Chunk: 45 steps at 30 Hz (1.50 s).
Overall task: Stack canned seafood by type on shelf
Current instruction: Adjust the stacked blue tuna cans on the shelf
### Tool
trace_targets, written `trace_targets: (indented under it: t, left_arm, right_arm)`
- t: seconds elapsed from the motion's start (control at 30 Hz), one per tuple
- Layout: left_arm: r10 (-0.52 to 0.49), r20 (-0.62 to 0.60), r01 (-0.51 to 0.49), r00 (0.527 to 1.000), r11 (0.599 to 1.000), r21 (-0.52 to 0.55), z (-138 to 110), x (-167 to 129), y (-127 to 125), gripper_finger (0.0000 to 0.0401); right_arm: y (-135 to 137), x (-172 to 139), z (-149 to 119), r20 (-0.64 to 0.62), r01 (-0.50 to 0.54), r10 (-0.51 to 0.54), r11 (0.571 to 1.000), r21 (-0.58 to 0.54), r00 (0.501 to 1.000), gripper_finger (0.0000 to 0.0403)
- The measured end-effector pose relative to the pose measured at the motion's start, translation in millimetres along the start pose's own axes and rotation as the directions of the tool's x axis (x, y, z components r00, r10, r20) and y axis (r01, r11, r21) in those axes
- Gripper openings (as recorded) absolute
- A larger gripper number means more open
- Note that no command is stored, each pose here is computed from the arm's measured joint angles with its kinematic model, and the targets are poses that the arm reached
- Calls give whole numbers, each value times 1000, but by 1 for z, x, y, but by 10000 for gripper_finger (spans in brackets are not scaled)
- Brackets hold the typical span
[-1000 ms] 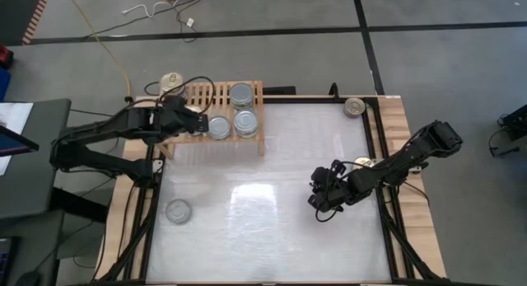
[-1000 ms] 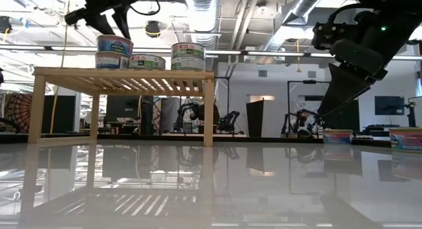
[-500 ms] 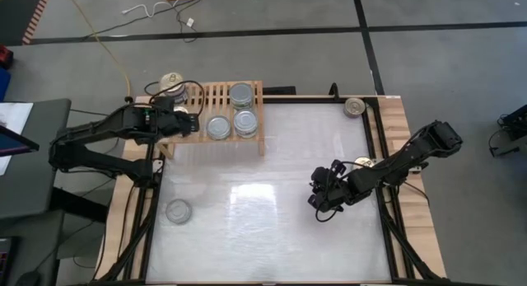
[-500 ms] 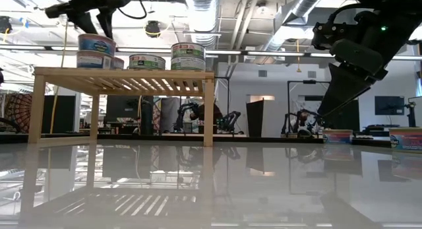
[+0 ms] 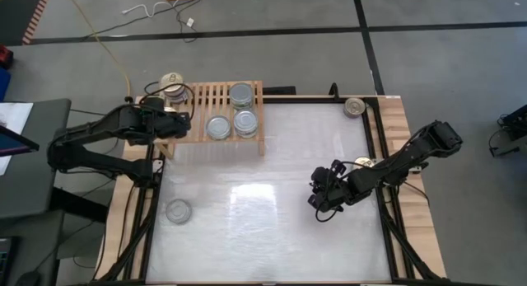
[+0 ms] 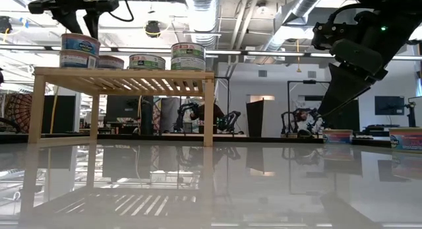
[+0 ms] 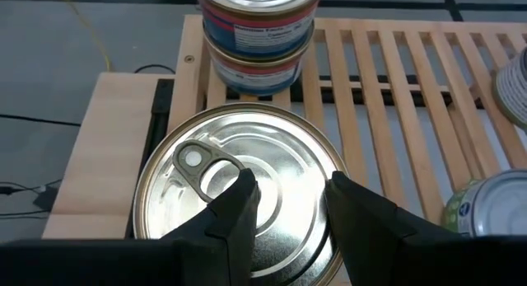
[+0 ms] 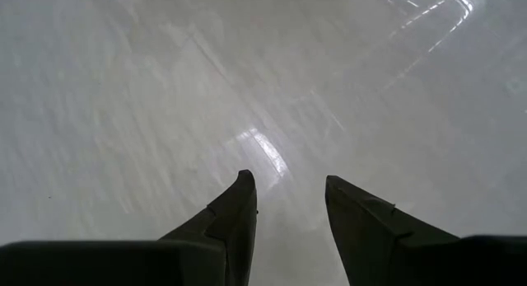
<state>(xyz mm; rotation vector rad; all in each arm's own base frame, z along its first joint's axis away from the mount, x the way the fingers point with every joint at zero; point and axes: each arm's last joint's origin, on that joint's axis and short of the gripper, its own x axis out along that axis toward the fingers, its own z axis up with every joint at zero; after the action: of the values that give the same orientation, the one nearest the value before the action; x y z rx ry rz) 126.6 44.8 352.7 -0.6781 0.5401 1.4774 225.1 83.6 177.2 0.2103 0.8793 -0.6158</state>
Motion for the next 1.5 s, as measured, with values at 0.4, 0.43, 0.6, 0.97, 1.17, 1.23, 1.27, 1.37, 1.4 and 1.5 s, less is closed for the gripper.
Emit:
trace_targets:
  t: [0.4, 0.43, 0.6, 0.97, 1.17, 1.23, 1.27, 1.37, 1.4, 1.5]
  left_arm:
    - [31, 38, -30, 999, 999, -18, 3, 3, 1, 141]
    - [39, 43, -38, 998, 999, -20, 4, 4, 1, 141]
    - [62, 57, -60, 996, 998, -27, 9, 7, 2, 141]
    - [65, 81, -62, 995, 997, -42, 13, 10, 1, 141]
    - [-1, 90, 4, 996, 1000, -25, 15, 10, -7, 141]
    - [-15, 94, 18, 995, 999, -34, 16, 9, -7, 141]
    - [-19, 95, 23, 995, 999, -37, 16, 8, -6, 141]
    - [-32, 101, 37, 994, 998, -51, 18, 4, 0, 141]
    - [-41, 105, 48, 994, 997, -58, 18, 2, 2, 141]
    - [-65, 114, 74, 991, 994, -78, 19, -3, 8, 141]
  right_arm:
    - [0, 0, 0, 0, 0, 0, 1000, 0, 1000, 172]
    - [0, 0, 0, 0, 0, 0, 1000, 0, 1000, 172]
    - [0, 0, 0, 0, -1, 1, 1000, 0, 1000, 172]
    - [0, 0, 0, 0, -1, 1, 1000, -1, 1000, 172]
    - [0, 0, 0, 0, -1, 1, 1000, 0, 1000, 172]
    - [0, 0, 0, -1, -1, 1, 1000, 0, 1000, 172]
    - [0, 0, 0, -1, -1, 1, 1000, -1, 1000, 172]
    - [0, 0, 0, -1, -1, 1, 1000, -1, 1000, 172]
    - [0, 0, 0, -1, -1, 1, 1000, -2, 1000, 172]
    - [0, 0, 0, -1, -1, 1, 1000, -3, 1000, 172]
